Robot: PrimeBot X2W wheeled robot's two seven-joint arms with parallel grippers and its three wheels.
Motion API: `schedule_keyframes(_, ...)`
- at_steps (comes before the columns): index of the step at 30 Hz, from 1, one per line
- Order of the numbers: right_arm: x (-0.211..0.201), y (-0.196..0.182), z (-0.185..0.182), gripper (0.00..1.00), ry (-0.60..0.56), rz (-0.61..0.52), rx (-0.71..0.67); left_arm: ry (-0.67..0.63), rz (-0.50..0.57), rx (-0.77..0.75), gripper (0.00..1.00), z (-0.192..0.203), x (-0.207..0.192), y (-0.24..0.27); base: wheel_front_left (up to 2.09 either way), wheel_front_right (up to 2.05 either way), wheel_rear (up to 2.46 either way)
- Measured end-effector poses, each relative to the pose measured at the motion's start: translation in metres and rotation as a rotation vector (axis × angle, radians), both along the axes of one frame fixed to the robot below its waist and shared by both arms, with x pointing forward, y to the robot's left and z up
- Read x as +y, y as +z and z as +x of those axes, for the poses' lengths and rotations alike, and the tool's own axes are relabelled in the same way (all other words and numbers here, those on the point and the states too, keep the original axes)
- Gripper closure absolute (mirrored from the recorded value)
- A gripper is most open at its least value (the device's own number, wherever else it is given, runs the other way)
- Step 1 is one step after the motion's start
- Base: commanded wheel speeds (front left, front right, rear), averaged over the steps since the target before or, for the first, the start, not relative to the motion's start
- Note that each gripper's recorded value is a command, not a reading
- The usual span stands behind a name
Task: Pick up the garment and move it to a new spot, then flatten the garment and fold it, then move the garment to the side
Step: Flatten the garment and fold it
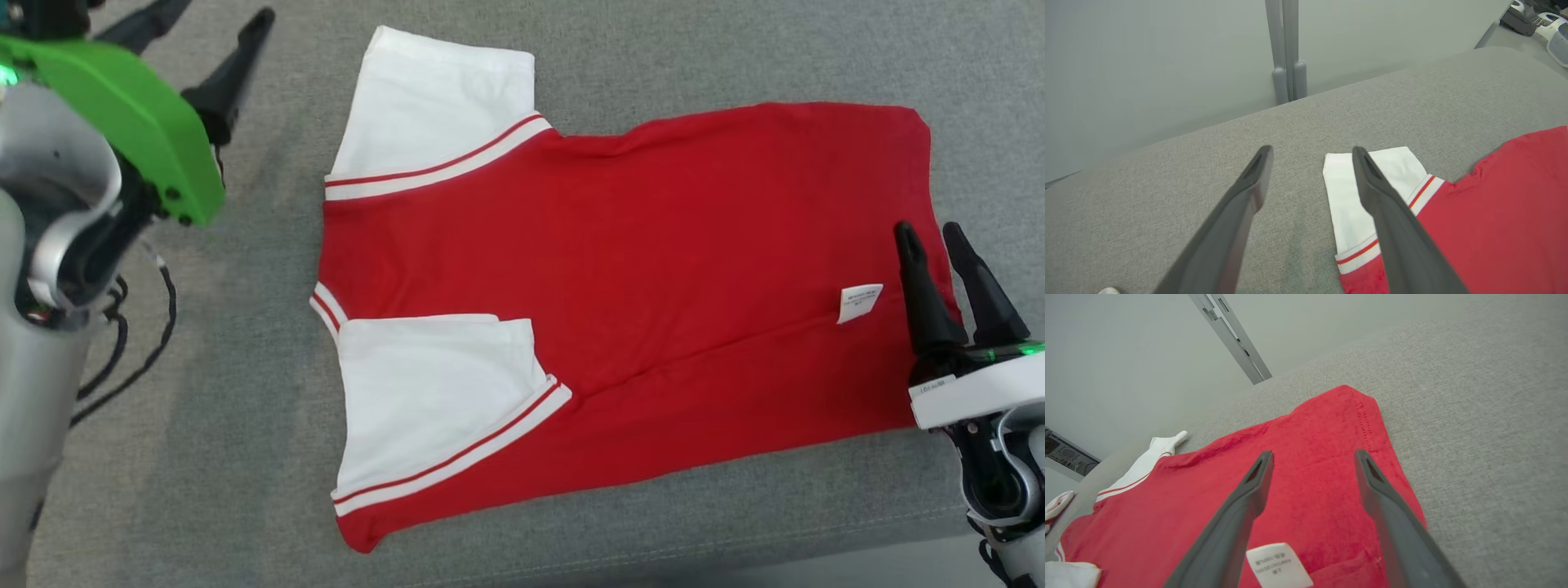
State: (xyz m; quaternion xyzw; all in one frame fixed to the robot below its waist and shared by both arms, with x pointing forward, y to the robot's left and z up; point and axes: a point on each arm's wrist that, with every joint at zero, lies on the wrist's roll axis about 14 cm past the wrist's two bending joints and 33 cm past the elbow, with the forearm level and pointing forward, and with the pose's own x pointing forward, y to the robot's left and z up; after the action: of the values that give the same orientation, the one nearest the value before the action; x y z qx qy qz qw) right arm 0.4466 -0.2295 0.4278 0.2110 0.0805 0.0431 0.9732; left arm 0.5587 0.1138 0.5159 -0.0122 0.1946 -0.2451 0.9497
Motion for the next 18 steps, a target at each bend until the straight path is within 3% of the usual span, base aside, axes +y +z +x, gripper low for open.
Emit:
schedule_keyframes(7, -0.008, -0.017, 0.007, 0.00, -0.050, 0.007, 0.026, -0.093, 0.111, 0.208, 0.00, 0.039, -0.023, -0.049, 0.00, 0.00, 0.00)
schedule_keyframes(18, -0.036, -0.033, -0.012, 0.00, -0.176, 0.001, 0.081, -0.164, 0.190, 0.333, 0.00, 0.058, -0.043, -0.118, 0.00, 0.00, 0.00)
